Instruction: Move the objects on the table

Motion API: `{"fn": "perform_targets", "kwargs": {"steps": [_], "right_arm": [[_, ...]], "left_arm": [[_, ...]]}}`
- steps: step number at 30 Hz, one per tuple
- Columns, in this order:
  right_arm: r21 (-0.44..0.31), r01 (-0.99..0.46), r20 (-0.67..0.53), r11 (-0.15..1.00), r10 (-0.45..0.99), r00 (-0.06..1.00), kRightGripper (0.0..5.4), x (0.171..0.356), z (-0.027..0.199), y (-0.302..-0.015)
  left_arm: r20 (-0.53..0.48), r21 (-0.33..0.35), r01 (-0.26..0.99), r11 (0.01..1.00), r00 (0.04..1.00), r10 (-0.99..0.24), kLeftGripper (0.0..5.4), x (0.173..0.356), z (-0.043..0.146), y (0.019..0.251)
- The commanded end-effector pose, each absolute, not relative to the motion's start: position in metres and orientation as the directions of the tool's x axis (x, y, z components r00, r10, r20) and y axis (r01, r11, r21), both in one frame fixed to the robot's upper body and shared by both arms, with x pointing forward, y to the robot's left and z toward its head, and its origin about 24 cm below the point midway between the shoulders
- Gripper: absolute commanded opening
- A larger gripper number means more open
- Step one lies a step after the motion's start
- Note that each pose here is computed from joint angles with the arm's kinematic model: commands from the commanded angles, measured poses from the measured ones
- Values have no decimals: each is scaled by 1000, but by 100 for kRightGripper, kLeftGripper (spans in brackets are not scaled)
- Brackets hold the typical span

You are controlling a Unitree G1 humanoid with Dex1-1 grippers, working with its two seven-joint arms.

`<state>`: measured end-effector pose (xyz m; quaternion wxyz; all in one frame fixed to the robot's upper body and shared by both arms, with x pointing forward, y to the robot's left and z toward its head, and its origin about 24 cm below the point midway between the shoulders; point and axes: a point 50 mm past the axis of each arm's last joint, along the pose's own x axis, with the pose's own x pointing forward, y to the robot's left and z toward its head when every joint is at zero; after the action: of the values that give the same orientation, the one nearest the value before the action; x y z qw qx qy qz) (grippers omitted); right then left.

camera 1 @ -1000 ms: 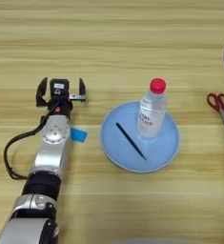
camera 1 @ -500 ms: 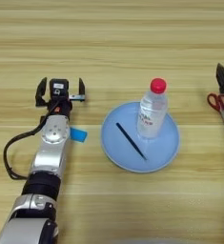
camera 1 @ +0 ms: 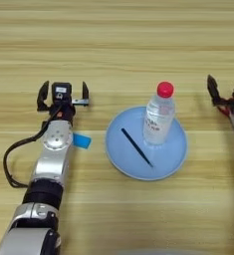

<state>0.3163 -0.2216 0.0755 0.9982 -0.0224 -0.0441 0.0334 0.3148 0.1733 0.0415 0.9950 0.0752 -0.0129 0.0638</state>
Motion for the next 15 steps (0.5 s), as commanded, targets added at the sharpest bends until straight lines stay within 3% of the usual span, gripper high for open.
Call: {"fn": "perform_targets", "kwargs": {"steps": [1,15], "right_arm": [[-51,-108,72,993,111,991,537,315,72,-214],[-35,-131,51,991,133,990,537,313,69,-210]], "left_arm": [[48,148,-132,980,991,126,540,314,44,176],[54,150,-133,980,991,126,540,312,45,177]]}}
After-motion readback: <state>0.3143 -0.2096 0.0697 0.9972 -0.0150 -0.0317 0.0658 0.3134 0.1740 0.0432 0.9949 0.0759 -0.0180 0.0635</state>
